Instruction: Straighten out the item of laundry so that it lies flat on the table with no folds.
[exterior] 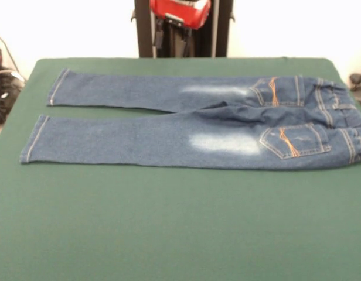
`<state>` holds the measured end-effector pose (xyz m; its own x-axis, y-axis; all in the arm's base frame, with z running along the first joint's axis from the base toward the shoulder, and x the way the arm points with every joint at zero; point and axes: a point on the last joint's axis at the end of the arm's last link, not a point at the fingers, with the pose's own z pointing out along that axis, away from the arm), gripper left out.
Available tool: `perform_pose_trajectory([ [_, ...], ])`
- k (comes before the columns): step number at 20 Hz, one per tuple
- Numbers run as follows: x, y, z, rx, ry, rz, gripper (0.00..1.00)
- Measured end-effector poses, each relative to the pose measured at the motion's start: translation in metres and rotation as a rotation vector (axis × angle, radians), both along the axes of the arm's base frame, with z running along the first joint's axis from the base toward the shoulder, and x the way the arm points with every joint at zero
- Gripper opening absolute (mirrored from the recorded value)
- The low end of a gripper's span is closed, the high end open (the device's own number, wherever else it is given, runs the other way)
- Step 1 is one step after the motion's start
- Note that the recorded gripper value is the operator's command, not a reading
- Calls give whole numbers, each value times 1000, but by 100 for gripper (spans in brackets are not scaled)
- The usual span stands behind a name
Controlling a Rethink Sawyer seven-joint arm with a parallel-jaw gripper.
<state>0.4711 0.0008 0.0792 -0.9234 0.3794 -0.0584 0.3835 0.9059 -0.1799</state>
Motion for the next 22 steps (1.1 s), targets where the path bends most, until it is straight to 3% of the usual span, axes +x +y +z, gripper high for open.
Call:
perform_pose_trajectory([
  [7, 1, 1, 0, 28, -21, -233, 100],
  [8, 3, 1, 0, 33, -29, -290, 100],
  [16, 13, 12, -6, 26, -86, -404, 100],
  [22, 12, 26, -17, 18, -93, -406, 100],
])
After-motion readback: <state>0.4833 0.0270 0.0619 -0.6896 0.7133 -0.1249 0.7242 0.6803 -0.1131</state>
